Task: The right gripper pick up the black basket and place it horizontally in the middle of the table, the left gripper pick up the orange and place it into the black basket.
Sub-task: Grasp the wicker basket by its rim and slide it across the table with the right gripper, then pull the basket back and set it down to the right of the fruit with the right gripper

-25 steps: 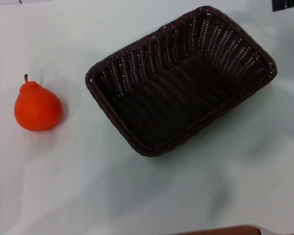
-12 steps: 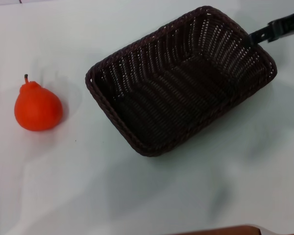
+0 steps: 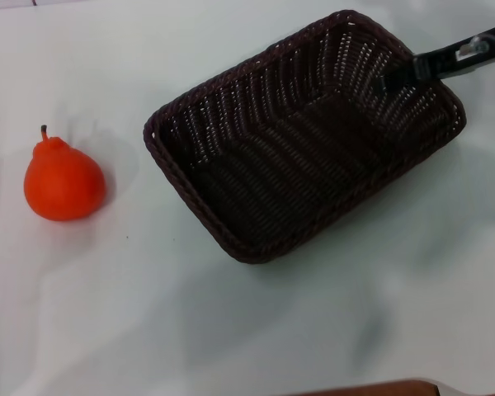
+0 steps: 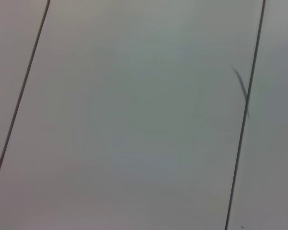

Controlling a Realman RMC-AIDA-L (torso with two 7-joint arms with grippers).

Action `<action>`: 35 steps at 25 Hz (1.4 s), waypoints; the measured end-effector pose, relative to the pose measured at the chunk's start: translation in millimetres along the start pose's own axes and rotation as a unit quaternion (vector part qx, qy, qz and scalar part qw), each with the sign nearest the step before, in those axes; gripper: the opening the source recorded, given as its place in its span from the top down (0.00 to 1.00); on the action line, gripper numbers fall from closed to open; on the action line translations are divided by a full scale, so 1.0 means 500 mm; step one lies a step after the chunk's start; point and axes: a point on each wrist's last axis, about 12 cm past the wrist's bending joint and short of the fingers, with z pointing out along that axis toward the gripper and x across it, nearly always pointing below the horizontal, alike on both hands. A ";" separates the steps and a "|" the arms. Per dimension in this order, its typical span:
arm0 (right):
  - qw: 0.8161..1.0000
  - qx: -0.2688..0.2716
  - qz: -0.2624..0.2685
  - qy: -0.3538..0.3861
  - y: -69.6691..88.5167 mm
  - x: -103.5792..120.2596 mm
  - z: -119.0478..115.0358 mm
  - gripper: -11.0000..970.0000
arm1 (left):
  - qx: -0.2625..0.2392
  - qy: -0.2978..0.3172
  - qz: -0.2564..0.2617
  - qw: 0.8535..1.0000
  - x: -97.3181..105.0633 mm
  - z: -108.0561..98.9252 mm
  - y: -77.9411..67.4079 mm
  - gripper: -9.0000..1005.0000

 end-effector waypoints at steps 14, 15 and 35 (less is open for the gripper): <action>1.000 -0.003 0.001 -0.002 0.000 -0.006 0.005 0.67 | 0.002 0.005 0.000 1.000 0.002 -0.002 -0.001 0.15; 1.000 -0.001 0.002 -0.003 0.000 -0.007 0.005 0.68 | 0.002 0.006 0.001 1.000 0.003 -0.003 -0.001 0.15; 0.956 0.082 0.263 0.102 0.023 -0.109 -0.073 0.79 | 0.032 0.002 0.011 0.999 -0.002 -0.001 -0.007 0.22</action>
